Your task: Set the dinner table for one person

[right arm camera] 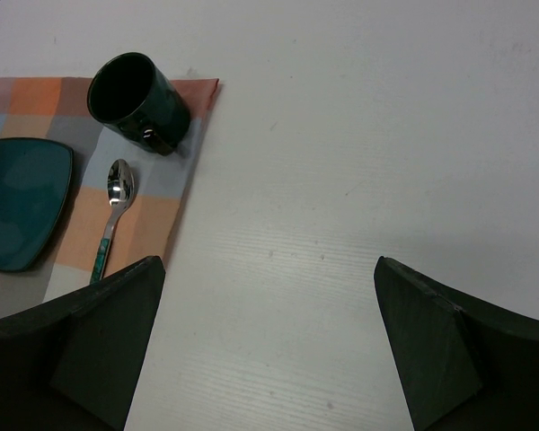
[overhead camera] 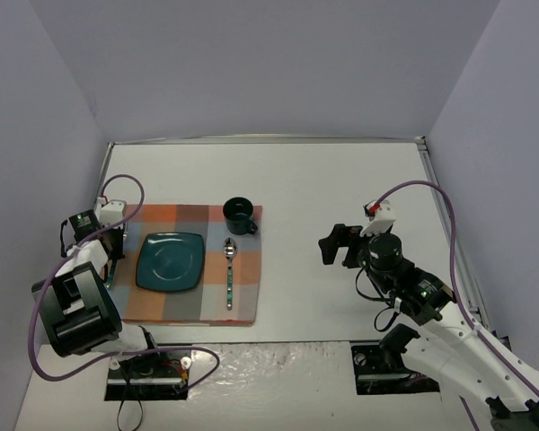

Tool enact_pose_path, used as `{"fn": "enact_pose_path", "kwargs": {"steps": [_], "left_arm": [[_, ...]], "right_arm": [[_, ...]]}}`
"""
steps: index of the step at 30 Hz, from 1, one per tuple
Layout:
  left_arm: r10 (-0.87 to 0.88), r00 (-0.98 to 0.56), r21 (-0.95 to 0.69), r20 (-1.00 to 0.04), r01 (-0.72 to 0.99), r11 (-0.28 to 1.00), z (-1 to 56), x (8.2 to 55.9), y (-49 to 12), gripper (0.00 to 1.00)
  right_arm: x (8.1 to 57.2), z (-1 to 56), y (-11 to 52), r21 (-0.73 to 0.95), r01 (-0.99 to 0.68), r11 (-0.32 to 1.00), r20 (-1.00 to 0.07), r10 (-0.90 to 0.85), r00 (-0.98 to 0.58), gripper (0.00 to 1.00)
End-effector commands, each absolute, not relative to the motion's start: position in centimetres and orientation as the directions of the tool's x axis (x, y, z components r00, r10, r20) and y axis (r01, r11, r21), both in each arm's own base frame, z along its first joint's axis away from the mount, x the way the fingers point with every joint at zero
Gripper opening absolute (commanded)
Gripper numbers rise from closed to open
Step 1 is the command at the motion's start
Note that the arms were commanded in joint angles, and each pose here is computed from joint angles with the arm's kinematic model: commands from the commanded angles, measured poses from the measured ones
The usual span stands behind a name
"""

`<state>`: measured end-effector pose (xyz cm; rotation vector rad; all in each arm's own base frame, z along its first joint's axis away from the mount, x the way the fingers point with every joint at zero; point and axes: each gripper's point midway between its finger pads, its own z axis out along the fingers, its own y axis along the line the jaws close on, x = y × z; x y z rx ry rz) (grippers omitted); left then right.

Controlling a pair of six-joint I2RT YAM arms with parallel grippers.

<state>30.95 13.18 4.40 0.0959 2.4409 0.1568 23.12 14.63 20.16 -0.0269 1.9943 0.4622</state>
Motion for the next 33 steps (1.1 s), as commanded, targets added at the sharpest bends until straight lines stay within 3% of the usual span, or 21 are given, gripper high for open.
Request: {"fn": "enact_pose_path", "kwargs": {"steps": [1, 28, 31, 33], "left_arm": [[0.14, -0.732, 0.182, -0.667, 0.022, 0.983, 5.4, 31.6, 14.2, 0.02], [0.139, -0.76, 0.197, -0.635, 0.015, 0.98, 4.9, 30.5, 14.7, 0.03], [0.135, -0.77, 0.2, -0.624, 0.009, 0.98, 4.5, 30.2, 14.9, 0.05], [0.133, -0.773, 0.201, -0.621, 0.007, 0.98, 4.4, 30.1, 14.9, 0.11]], "right_arm": [[23.8, 21.2, 14.7, 0.314, -0.228, 0.922, -0.89, 0.202, -0.41, 1.0], [23.9, 20.6, 14.8, 0.302, -0.227, 0.926, -0.888, 0.186, -0.421, 1.0], [23.9, 20.6, 14.9, 0.303, -0.229, 0.925, -0.888, 0.187, -0.421, 1.0], [23.9, 20.6, 14.9, 0.303, -0.23, 0.925, -0.888, 0.186, -0.421, 1.0]]}}
